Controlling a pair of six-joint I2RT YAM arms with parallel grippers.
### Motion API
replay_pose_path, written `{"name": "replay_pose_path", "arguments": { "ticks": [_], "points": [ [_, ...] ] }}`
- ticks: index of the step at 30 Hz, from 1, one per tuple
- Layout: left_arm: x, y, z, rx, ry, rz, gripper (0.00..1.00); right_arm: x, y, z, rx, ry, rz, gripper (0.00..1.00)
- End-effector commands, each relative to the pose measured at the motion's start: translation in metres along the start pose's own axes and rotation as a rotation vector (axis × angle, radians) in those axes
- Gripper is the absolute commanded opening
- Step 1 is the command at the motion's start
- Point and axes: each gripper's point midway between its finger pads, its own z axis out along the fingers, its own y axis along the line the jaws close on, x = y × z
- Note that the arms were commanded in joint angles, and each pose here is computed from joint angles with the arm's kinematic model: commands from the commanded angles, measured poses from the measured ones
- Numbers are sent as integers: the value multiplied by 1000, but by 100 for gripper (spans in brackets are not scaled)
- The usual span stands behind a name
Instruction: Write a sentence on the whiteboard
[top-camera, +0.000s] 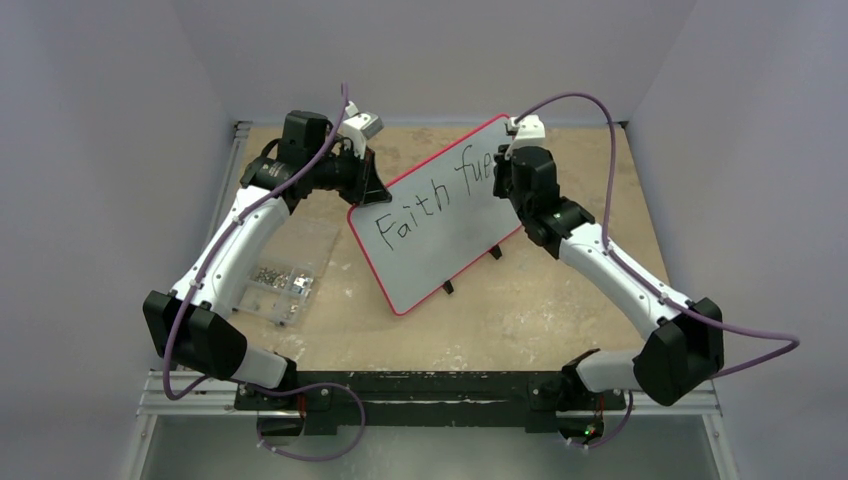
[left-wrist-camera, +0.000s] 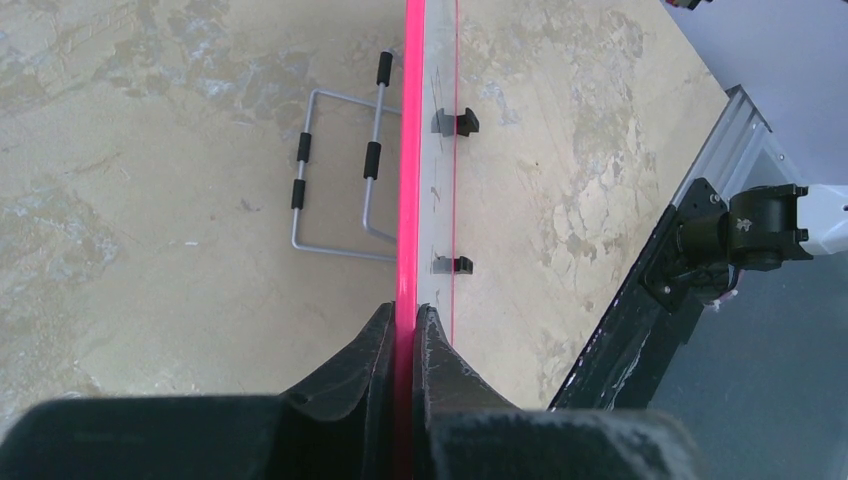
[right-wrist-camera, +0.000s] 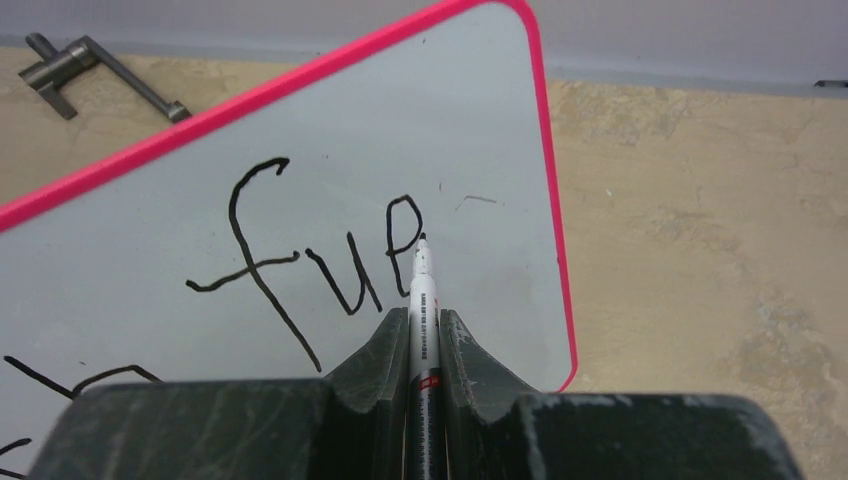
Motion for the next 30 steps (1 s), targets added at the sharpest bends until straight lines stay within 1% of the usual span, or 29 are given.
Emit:
{"name": "replay_pose_path", "arguments": {
  "ticks": [1,9,23,30],
  "points": [
    [-30,7,-16,-80,-112,128,0,-43,-5,-8,32,-92,8,0],
    [-30,7,-16,-81,-113,129,0,-54,-12,-16,56,-117,28,0],
    [-30,7,-17,-78,-114,131,0,-82,-3,4,42,-150,48,0],
    [-30,7,-17,-82,-113,134,0,-73,1,15,29,-122,41,0]
  ]
}}
